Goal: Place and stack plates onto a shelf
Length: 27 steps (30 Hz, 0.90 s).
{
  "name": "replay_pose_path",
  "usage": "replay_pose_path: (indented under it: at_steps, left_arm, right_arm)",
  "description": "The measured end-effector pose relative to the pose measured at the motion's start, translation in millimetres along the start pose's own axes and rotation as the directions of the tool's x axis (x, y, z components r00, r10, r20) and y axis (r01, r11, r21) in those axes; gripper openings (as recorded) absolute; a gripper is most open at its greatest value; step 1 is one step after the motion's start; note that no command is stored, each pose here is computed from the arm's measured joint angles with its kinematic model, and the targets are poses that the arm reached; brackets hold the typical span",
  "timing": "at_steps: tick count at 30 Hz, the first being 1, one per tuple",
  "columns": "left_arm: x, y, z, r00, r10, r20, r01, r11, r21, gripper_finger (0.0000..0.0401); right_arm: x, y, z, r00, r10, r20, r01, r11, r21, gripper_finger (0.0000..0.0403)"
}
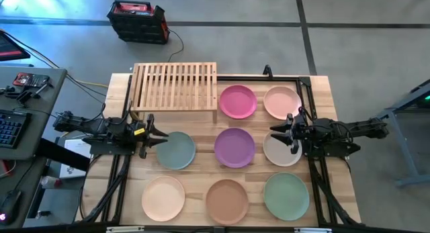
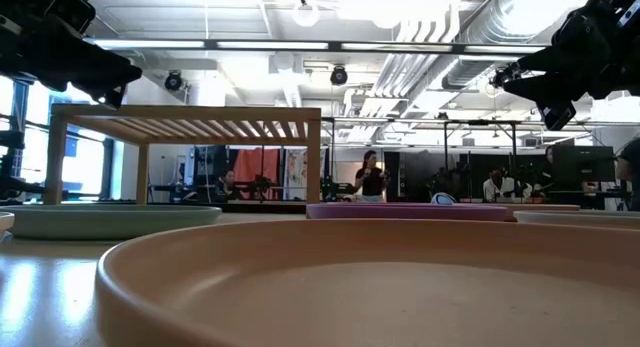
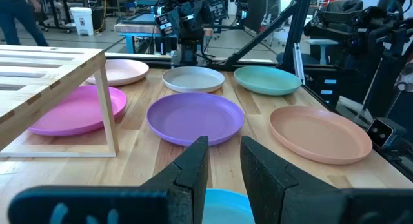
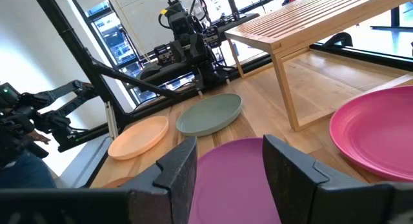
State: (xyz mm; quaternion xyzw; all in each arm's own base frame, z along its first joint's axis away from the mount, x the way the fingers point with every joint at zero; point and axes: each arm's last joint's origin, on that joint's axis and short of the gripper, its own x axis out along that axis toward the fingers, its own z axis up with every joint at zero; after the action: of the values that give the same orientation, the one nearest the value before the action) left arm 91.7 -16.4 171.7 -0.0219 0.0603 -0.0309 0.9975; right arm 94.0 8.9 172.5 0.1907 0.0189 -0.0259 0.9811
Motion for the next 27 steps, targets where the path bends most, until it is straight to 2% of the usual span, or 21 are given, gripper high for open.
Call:
replay_pose_path:
  at_steps: [18,27]
  left_arm:
    - [0.0,0.1,0.0,1.000,0.004,0.000,-0.004,1.000,-0.001,0.0078]
    - [0.0,0.1,0.3,1.000,0.003,0.003,-0.003,0.993,-0.119,0.0078]
  right_arm:
    - [0.0,0.0,0.0,1.000,0.000,0.000,0.000,1.000,0.000,0.0158]
    - [0.0,0.0,0.0,1.000,0.000,0.000,0.000,1.000,0.000,0.0158]
